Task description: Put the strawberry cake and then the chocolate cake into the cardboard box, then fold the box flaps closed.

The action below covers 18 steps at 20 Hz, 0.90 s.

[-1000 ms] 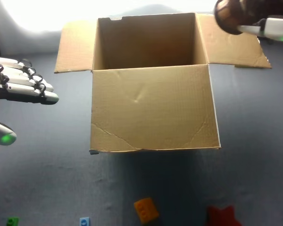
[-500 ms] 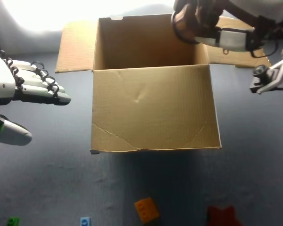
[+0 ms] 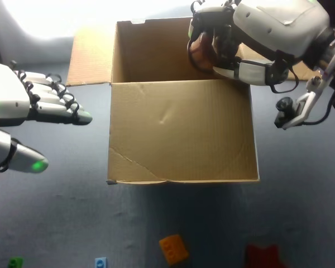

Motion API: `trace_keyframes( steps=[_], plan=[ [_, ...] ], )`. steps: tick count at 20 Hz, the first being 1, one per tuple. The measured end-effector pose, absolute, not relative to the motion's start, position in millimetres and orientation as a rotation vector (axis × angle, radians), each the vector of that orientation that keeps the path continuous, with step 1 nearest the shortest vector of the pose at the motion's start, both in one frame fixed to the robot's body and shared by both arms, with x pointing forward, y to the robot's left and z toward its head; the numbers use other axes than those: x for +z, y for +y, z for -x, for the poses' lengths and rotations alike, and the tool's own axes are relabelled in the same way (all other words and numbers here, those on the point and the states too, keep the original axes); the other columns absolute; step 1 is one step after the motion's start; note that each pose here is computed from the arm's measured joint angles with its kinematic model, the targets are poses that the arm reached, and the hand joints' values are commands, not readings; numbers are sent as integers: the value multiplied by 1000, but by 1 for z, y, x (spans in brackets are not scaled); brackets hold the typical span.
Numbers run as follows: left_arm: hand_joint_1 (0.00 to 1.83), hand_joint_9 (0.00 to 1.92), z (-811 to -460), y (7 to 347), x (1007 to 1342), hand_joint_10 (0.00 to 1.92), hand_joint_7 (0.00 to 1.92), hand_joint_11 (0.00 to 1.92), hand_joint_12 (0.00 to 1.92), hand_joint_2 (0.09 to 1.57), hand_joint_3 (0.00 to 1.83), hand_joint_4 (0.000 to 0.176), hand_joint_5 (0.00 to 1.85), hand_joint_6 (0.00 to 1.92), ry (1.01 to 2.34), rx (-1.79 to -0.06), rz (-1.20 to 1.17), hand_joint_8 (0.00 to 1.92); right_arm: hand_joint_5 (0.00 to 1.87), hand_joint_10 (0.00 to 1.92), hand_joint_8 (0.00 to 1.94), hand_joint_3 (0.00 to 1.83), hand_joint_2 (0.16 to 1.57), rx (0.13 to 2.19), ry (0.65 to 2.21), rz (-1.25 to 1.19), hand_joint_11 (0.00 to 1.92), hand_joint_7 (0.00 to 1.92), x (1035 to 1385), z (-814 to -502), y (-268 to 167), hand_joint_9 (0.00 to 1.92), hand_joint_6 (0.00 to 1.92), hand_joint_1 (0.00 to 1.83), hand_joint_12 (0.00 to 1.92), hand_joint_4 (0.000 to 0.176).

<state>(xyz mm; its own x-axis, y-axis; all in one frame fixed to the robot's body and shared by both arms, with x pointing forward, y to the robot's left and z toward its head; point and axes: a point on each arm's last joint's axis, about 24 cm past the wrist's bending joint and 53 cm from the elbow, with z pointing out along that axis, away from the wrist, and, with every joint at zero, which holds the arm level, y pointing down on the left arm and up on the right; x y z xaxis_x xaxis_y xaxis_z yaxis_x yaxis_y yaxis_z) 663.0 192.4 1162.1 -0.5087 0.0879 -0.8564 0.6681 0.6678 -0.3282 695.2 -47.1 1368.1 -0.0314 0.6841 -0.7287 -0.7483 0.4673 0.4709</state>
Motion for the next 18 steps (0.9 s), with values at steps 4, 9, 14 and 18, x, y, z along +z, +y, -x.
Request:
trace_keyframes(
  steps=[4,9,14,18],
  plan=[
    [0,124,-665,193,1162,3,121,0,473,1306,0,23,48,1,1995,-816,-580,0,322,1118,278,0,1116,1137,1104,69,12,500,1367,-697,-51,357,362,1009,1917,0],
    [0,102,-669,196,1161,0,104,0,439,1312,1,25,34,0,1996,-787,-568,0,13,573,10,0,1012,1136,1105,67,0,126,1367,-697,-51,36,9,878,1283,3],
    [0,116,-673,197,1160,3,121,0,446,1311,0,27,58,4,1994,-766,-556,2,0,185,0,0,981,1127,1101,64,0,0,1369,-698,-57,24,0,865,411,8],
    [0,116,-679,199,1168,6,128,0,411,1310,1,26,47,6,1973,-752,-535,4,0,72,0,4,995,1109,1118,55,3,0,1370,-698,-72,14,0,840,3,5]
  ],
)
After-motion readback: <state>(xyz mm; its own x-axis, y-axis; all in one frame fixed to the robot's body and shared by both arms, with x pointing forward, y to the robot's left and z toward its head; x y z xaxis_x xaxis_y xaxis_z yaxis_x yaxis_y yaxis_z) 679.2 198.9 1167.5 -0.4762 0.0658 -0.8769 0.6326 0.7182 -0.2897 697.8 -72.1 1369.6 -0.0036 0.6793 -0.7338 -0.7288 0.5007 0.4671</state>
